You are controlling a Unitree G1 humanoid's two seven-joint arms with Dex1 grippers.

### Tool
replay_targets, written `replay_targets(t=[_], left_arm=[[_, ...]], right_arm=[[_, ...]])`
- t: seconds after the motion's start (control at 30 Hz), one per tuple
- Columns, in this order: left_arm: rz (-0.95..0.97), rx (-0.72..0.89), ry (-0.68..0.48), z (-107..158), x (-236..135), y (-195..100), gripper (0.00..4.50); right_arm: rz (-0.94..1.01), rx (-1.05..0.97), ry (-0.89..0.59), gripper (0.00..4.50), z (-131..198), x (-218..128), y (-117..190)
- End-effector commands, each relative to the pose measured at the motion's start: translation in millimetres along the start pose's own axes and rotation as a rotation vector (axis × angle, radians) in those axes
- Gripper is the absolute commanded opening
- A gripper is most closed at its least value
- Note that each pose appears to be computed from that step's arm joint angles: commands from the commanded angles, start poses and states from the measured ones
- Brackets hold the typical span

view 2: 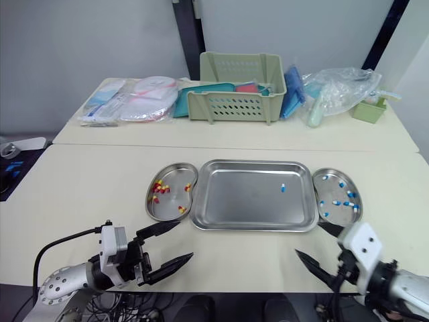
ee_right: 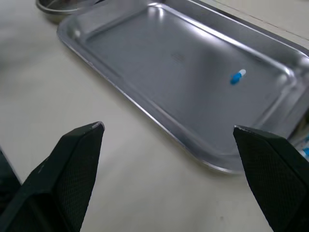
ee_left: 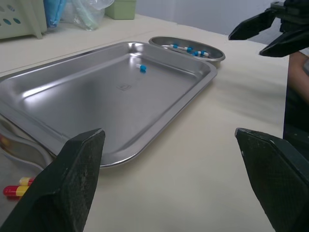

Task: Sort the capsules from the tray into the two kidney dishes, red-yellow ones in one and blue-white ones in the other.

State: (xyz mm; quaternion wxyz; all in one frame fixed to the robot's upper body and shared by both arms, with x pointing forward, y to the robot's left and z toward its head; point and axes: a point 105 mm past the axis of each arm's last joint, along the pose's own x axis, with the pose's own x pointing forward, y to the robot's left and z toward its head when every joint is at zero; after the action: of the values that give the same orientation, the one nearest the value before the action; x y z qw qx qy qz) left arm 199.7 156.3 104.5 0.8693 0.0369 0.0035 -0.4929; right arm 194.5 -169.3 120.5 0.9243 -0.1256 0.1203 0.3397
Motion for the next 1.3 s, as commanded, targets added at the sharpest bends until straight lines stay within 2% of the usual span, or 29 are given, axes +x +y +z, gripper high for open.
replay_targets(t=[0.03,0.07,0.2,0.53,0.73,1.17,1.2,1.3], left_arm=[[-0.016,0.032,-0.024,11.3,5.7,-2.0,4.5],[-0.024,0.035,-0.025,11.7,6.7,-3.1,4.5],[-0.022,0.035,-0.024,11.9,9.1,-3.6,4.5],[-0.023,0.04,-0.026,12.4,15.6,-6.6,4.5],[-0.027,0.04,-0.024,10.8,18.6,-6.7,4.5],[-0.022,0.041,-0.014,7.2,18.6,-8.6,4.5],[-0.022,0.041,-0.014,7.1,19.0,-8.9,4.5],[-0.015,0.036,-0.013,7.0,20.5,-8.6,4.5]], right_arm=[[-0.047,-0.012,0.002,4.09,1.1,24.4,2.9],[-0.055,0.009,-0.003,3.89,0.5,31.3,3.7],[-0.171,0.021,-0.022,2.45,4.3,55.2,-9.0],[-0.407,0.097,-0.02,2.45,15.1,103.9,-46.9],[-0.445,0.134,0.003,2.45,21.2,127.6,-54.3],[-0.516,0.226,0.097,2.45,-1.2,138.9,-58.8],[-0.517,0.224,0.105,2.0,-3.4,138.9,-58.5],[-0.52,0.211,0.122,1.33,-7.1,138.9,-58.5]])
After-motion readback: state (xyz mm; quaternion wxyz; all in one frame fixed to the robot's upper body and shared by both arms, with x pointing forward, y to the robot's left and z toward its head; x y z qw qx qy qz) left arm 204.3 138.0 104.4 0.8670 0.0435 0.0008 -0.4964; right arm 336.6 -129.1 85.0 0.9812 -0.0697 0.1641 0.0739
